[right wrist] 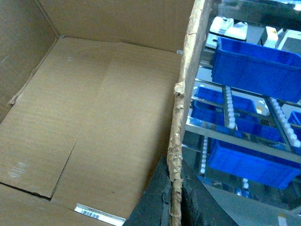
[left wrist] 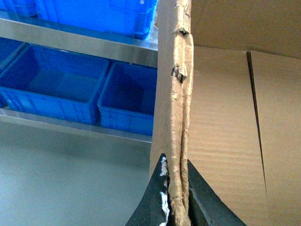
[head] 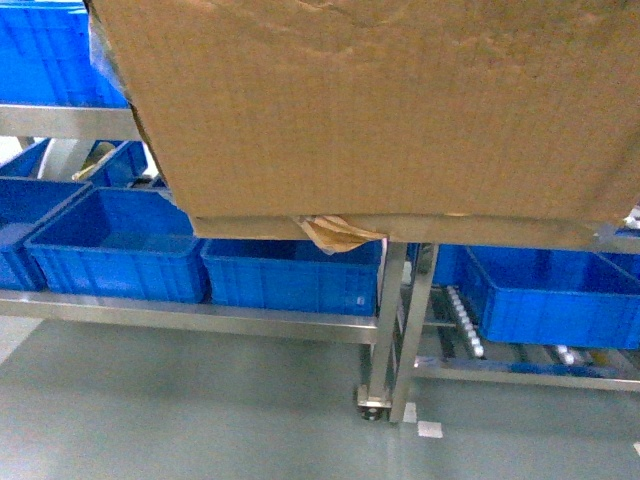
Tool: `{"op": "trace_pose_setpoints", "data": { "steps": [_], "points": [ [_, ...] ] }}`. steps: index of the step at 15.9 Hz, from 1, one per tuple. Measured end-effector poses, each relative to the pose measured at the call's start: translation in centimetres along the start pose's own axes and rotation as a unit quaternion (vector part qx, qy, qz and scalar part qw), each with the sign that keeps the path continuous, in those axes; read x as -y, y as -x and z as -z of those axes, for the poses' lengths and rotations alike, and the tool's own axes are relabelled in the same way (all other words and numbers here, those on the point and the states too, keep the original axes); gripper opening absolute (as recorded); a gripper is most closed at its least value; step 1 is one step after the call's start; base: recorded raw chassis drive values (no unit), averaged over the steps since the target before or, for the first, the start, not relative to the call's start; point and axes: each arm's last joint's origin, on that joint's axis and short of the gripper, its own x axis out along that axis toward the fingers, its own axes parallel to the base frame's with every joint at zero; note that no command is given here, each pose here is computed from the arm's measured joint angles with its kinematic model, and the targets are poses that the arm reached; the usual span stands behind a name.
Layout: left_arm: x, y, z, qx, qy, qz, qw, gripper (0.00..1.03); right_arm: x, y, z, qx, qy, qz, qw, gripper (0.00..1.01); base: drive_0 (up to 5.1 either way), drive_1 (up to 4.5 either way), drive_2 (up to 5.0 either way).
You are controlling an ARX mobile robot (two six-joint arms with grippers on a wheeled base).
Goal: Sort boxes to right shelf from conveyor
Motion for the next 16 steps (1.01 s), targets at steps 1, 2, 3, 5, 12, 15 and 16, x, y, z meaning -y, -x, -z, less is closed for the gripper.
{"op": "trace_pose_setpoints", "data": {
  "steps": [1,2,3,5,12,15,16],
  "points": [
    [0.17,-0.01,0.10,-0.001,-0.001,0.002,1.0000,0.02,0.03,0.00,0.03,-0.002,0.000,0.001,1.0000,0.02,5.1,-2.33,-2.3],
    [0.20,-0.04,0.17,-0.003,-0.002,0.002,1.0000,0.02,0.09,0.01,0.08,-0.004,-0.001,0.002,1.0000,0.02,5.2,-2.23,-2.2],
    [0.29,-0.01,0.20,-0.003,-0.003,0.003,1.0000,0.02,0.20,0.02,0.07,-0.003,-0.001,0.004,1.0000,0.02,5.1,-2.34,-2.3],
    [0.25,-0.02,0.19,-0.003,-0.002,0.002,1.0000,0.02,0.19,0.02,0.06,-0.003,-0.001,0.003,1.0000,0.02,5.0,-2.41,-2.4],
    [0.28,-0.06,0.23,-0.004,-0.003,0.002,1.0000,0.02,0.19,0.03,0.07,-0.003,-0.001,0.003,1.0000,0.02,4.8,-1.66,-3.2],
    [0.29,-0.06,0.22,-0.003,-0.003,0.003,1.0000,0.02,0.20,0.02,0.06,-0.002,-0.001,0.004,1.0000,0.02,4.6,-0.70,-3.9],
    [0.28,-0.06,0.23,-0.004,-0.003,0.002,1.0000,0.02,0.20,0.03,0.07,-0.003,-0.001,0.003,1.0000,0.02,4.6,-0.50,-4.0]
  ]
}}
